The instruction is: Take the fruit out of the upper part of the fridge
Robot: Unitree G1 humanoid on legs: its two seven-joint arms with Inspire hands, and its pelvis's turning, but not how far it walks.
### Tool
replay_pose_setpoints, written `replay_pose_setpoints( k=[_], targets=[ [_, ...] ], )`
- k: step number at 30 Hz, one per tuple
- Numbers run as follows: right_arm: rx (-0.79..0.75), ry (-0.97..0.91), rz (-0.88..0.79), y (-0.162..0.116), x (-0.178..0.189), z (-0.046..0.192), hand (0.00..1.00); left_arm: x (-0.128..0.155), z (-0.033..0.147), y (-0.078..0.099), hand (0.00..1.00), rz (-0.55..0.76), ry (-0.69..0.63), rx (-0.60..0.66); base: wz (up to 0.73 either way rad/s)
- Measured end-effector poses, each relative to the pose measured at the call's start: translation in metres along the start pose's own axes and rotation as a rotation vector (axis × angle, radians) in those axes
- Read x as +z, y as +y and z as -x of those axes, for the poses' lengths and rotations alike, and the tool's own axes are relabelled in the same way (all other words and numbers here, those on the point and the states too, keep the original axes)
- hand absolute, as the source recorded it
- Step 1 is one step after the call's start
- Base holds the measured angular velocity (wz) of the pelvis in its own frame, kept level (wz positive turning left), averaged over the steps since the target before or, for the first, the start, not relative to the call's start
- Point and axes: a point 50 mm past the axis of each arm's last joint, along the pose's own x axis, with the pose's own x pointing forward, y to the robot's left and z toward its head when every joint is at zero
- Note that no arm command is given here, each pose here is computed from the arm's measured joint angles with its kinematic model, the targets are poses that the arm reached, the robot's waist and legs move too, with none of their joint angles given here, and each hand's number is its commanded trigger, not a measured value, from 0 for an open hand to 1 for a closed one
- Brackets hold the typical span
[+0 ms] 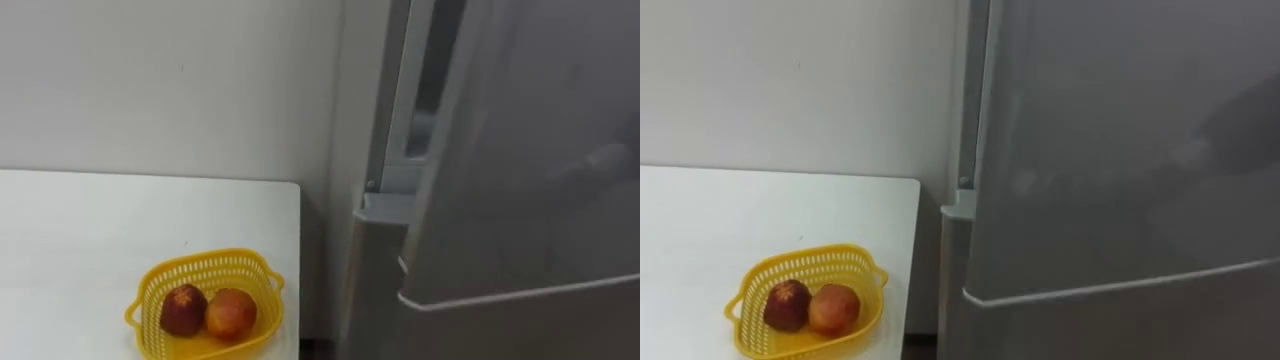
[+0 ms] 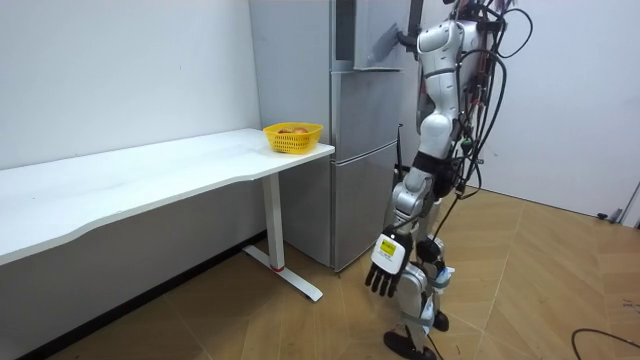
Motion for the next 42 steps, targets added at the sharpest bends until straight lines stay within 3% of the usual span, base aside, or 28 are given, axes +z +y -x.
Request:
replay_pose_setpoints(
  k=[10, 20, 26, 32, 36, 38, 40, 41, 42],
  targets=[
    [0.068, 0.136, -0.022, 0.011, -0.029, -0.012, 0.0, 0.005, -0.001, -0.003, 0.0, -0.022, 0.018, -0.037, -0.01],
    [0.082, 0.136, -0.014, 0.013, -0.022, -0.019, 0.0, -0.005, 0.0, 0.0, 0.0, -0.035, 0.062, -0.028, 0.01],
    [-0.025, 0.078, -0.029, 0.011, -0.007, -0.019, 0.0, -0.015, 0.002, 0.0, 0.0, -0.03, 0.059, -0.01, 0.07],
    [-0.219, 0.145, 0.015, -0.04, -0.023, 0.009, 0.0, -0.024, 0.005, 0.005, 0.0, 0.008, 0.059, 0.035, 0.13],
    [-0.401, 0.465, 0.095, -0.09, -0.088, 0.069, 0.0, -0.019, 0.005, 0.009, 0.0, 0.015, 0.045, 0.084, 0.02],
    [-0.486, 0.675, 0.127, -0.11, -0.12, 0.118, 0.0, -0.014, 0.004, 0.006, 0.0, 0.027, 0.034, 0.09, 0.0],
    [-0.575, 0.95, 0.204, -0.129, -0.154, 0.185, 0.0, -0.011, 0.003, -0.004, 0.0, 0.035, 0.028, 0.07, -0.05],
    [-0.594, 1.021, 0.216, -0.133, -0.161, 0.201, 0.0, -0.012, 0.003, -0.006, 0.0, 0.038, 0.029, 0.064, -0.07],
    [-0.641, 1.153, 0.235, -0.14, -0.17, 0.232, 0.0, -0.01, 0.003, -0.009, 0.0, 0.043, 0.028, 0.056, -0.04]
  ],
)
